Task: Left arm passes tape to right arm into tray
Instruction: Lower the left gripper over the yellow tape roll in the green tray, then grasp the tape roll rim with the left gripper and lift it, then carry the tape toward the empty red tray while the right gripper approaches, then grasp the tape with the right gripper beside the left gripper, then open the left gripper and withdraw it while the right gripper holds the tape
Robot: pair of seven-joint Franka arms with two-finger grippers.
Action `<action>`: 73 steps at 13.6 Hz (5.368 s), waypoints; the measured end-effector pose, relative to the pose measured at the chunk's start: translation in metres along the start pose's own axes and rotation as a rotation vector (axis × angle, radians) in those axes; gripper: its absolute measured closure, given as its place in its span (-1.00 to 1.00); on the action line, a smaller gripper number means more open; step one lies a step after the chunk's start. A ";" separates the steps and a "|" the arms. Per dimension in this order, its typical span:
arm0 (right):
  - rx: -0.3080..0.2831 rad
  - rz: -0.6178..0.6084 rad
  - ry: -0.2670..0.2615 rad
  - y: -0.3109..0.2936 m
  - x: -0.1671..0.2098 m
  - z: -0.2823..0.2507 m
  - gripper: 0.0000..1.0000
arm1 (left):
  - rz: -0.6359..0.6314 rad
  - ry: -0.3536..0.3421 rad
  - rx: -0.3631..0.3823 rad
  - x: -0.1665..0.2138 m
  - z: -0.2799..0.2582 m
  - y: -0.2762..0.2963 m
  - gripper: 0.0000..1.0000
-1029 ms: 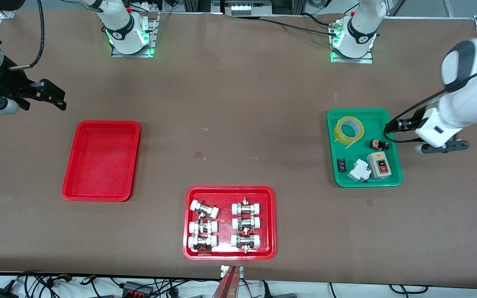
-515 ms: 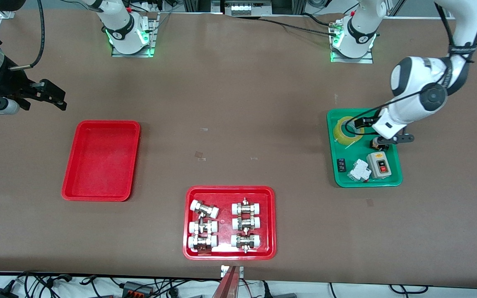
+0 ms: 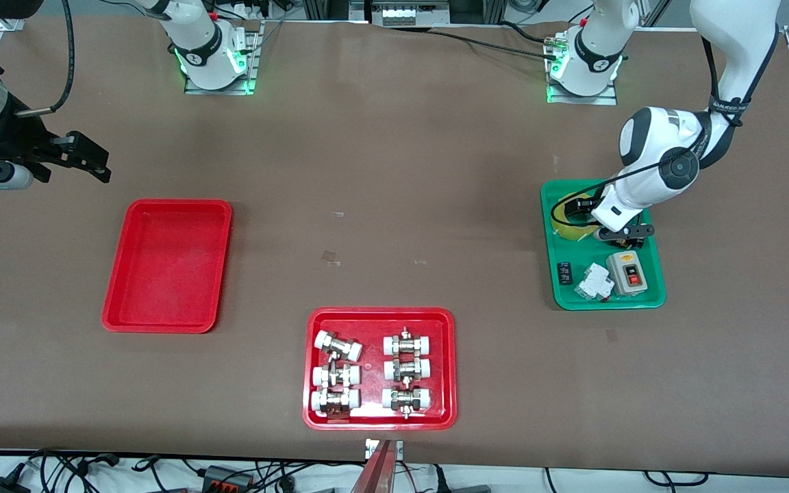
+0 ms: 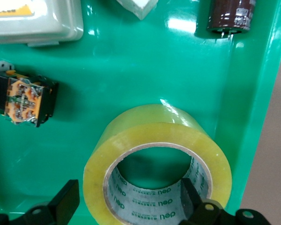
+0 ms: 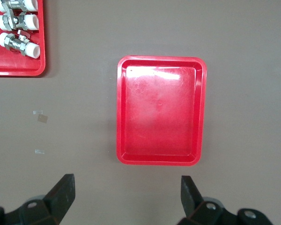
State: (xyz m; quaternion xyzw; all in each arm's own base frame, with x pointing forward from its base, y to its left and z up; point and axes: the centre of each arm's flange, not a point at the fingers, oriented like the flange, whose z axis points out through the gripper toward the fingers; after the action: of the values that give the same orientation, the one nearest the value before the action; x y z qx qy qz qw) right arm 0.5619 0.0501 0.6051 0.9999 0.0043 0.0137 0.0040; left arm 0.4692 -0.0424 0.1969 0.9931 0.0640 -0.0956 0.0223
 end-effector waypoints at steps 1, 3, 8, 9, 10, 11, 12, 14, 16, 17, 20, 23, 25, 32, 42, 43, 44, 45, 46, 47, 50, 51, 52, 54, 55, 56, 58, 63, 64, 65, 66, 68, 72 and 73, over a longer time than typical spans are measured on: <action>0.000 0.000 0.000 0.000 0.000 0.000 -1.00 | -0.004 -0.002 0.000 0.000 0.001 -0.001 -0.89; 0.000 0.000 -0.001 0.000 0.000 0.000 -1.00 | -0.011 -0.005 -0.002 0.001 0.002 -0.003 -0.57; 0.000 0.000 -0.001 0.000 0.000 0.000 -1.00 | -0.025 0.006 -0.004 0.004 -0.001 -0.010 0.53; 0.000 0.000 -0.001 0.000 0.000 0.000 -1.00 | -0.022 0.011 -0.005 0.005 -0.003 -0.008 0.56; 0.000 0.000 -0.001 0.000 0.000 0.000 -1.00 | -0.020 0.014 -0.004 0.006 -0.006 -0.007 0.56; 0.000 0.000 -0.002 0.000 0.000 0.000 -1.00 | -0.016 0.013 0.000 0.006 -0.011 -0.005 0.56; 0.000 0.000 -0.002 0.000 0.000 0.000 -1.00 | -0.010 0.007 0.005 0.008 -0.019 -0.002 0.56; 0.000 0.000 -0.002 0.000 0.000 0.000 -1.00 | 0.012 -0.008 0.021 0.013 -0.048 0.016 0.56; 0.000 0.000 -0.002 0.000 0.000 0.000 -1.00 | 0.021 0.007 0.027 0.019 -0.093 0.070 0.56; 0.000 0.000 -0.002 0.000 0.000 0.001 -1.00 | 0.019 0.035 0.016 0.017 -0.116 0.115 0.56; 0.000 0.000 -0.003 0.000 0.000 0.001 -1.00 | 0.032 0.104 -0.065 0.002 -0.152 0.240 0.56; -0.002 0.000 -0.023 0.000 0.000 0.006 -1.00 | 0.002 0.157 -0.217 0.026 -0.156 0.302 0.56; -0.003 0.002 -0.051 0.001 0.003 0.016 -1.00 | -0.077 0.200 -0.340 0.040 -0.140 0.330 0.56; 0.155 -0.022 -0.193 -0.012 0.009 0.078 -1.00 | -0.071 0.276 -0.601 -0.003 -0.091 0.433 0.56; 0.634 -0.074 -0.128 -0.141 0.059 0.186 -1.00 | 0.073 0.427 -0.659 -0.015 -0.154 0.483 0.56; 0.646 -0.084 -0.108 -0.157 0.058 0.182 -1.00 | 0.085 0.429 -0.646 -0.014 -0.146 0.483 0.56; 0.658 -0.094 -0.092 -0.170 0.057 0.177 -1.00 | 0.094 0.430 -0.634 -0.011 -0.139 0.482 0.56; 0.664 -0.099 -0.078 -0.178 0.057 0.175 -1.00 | 0.099 0.433 -0.625 -0.009 -0.134 0.481 0.56; 0.664 -0.098 -0.064 -0.185 0.058 0.177 -1.00 | 0.102 0.435 -0.621 -0.008 -0.133 0.481 0.56; 0.660 -0.095 -0.052 -0.191 0.060 0.185 -1.00 | 0.103 0.437 -0.621 -0.008 -0.133 0.481 0.56; 0.645 -0.104 -0.029 -0.212 0.063 0.216 -1.00 | 0.109 0.448 -0.627 -0.007 -0.139 0.482 0.56; 0.646 -0.107 -0.030 -0.216 0.063 0.220 -1.00 | 0.116 0.451 -0.626 -0.008 -0.139 0.483 0.56; 0.645 -0.109 -0.029 -0.218 0.063 0.221 -1.00 | 0.124 0.452 -0.624 -0.011 -0.138 0.486 0.56; 0.647 -0.110 -0.020 -0.217 0.065 0.218 -0.97 | 0.137 0.452 -0.626 -0.016 -0.138 0.491 0.56; 0.648 -0.112 -0.016 -0.217 0.066 0.216 -0.87 | 0.138 0.452 -0.626 -0.016 -0.138 0.492 0.56; 0.651 -0.116 -0.012 -0.218 0.067 0.213 -0.67 | 0.136 0.450 -0.625 -0.015 -0.136 0.492 0.56; 0.655 -0.133 0.001 -0.220 0.068 0.210 -0.32 | 0.131 0.451 -0.634 -0.012 -0.134 0.492 0.56; 0.661 -0.142 0.023 -0.218 0.072 0.201 -0.30 | 0.126 0.465 -0.648 -0.008 -0.143 0.493 0.55; 0.661 -0.141 0.021 -0.218 0.072 0.202 -0.29 | 0.123 0.470 -0.650 -0.006 -0.146 0.492 0.44; 0.659 -0.139 0.019 -0.218 0.073 0.204 -0.25 | 0.113 0.479 -0.651 0.001 -0.149 0.487 0.23; 0.659 -0.138 0.017 -0.217 0.073 0.205 -0.22 | 0.096 0.485 -0.645 0.012 -0.153 0.477 0.06; 0.656 -0.132 0.020 -0.214 0.075 0.206 -0.07 | 0.061 0.463 -0.572 0.035 -0.157 0.452 -0.37; 0.653 -0.089 0.013 -0.168 0.089 0.210 -0.06 | -0.024 0.300 -0.239 0.053 -0.202 0.376 -1.00; 0.655 -0.091 -0.005 -0.146 0.092 0.217 -0.05 | -0.053 0.253 -0.160 0.053 -0.216 0.352 -1.00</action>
State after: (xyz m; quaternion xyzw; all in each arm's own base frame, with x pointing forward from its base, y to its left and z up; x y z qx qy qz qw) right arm 0.6591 0.1949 0.3898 0.9469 0.0531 0.0090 -0.3171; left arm 0.6072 -0.3725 0.4098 0.9903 0.0999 0.0350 0.0905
